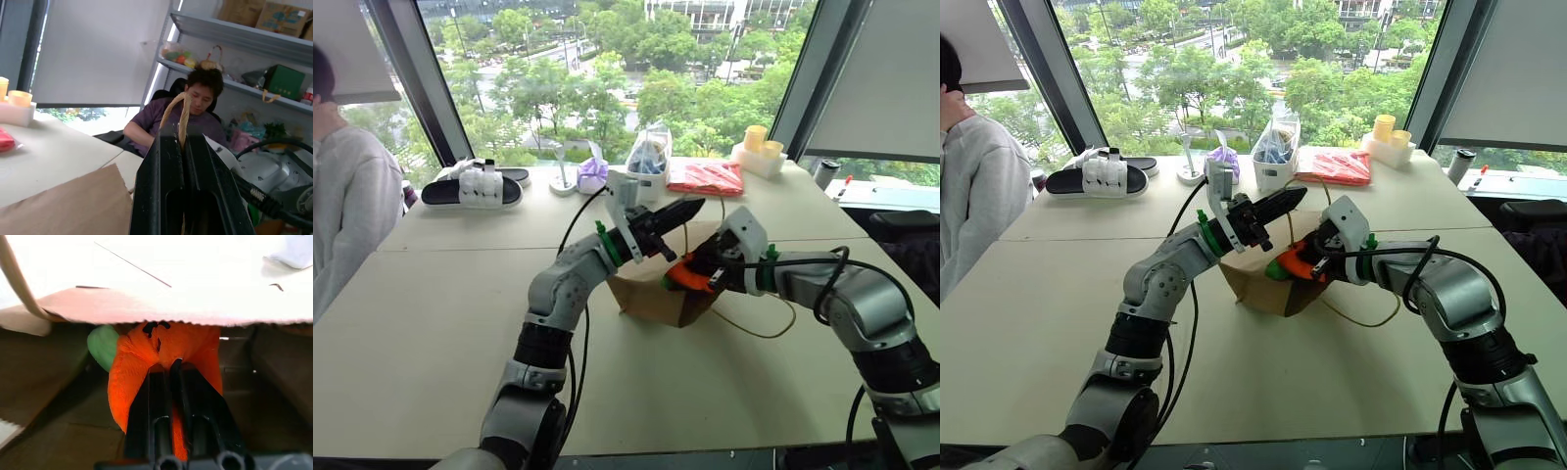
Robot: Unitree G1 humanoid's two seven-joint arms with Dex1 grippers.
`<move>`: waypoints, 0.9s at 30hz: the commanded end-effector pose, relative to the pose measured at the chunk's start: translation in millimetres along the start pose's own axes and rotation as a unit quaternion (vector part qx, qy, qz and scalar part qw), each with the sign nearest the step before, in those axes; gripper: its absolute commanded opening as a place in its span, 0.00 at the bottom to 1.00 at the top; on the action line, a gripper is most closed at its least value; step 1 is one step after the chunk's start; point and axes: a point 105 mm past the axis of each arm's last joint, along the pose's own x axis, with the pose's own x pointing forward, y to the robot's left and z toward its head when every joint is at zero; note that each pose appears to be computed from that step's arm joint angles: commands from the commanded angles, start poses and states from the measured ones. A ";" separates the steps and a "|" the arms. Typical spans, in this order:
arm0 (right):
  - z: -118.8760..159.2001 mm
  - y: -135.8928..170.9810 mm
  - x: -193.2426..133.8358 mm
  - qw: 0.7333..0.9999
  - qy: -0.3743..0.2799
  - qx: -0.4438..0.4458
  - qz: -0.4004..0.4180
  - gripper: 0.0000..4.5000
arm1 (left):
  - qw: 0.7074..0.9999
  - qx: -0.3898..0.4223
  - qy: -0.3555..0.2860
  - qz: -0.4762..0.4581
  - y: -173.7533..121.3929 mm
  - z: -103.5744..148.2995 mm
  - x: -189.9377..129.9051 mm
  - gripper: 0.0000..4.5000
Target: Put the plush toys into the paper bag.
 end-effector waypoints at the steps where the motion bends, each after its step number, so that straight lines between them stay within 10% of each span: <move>1: 12.5 -2.9 -6.2 0.999 -0.024 -0.024 -0.007 0.45 | 0.999 -0.001 -0.041 0.022 5.6 21.7 1.0 0.00; 5: 15.0 -6.5 -20.8 0.999 -0.040 -0.002 -0.009 0.93 | 0.998 -0.011 -0.051 0.038 13.3 26.3 0.1 0.00; 13: 20.6 -13.0 -94.5 0.982 -0.149 0.115 -0.017 0.93 | 0.998 -0.009 -0.045 0.044 20.8 24.8 -1.1 0.00; 19: -29.1 -44.0 -129.5 0.951 -0.153 0.233 -0.135 0.93 | 0.999 -0.001 -0.032 0.034 20.8 16.5 0.7 0.00; 27: -83.3 1.0 -118.8 0.925 -0.125 0.337 -0.123 0.93 | 0.999 -0.008 -0.029 0.022 17.2 11.7 4.6 0.00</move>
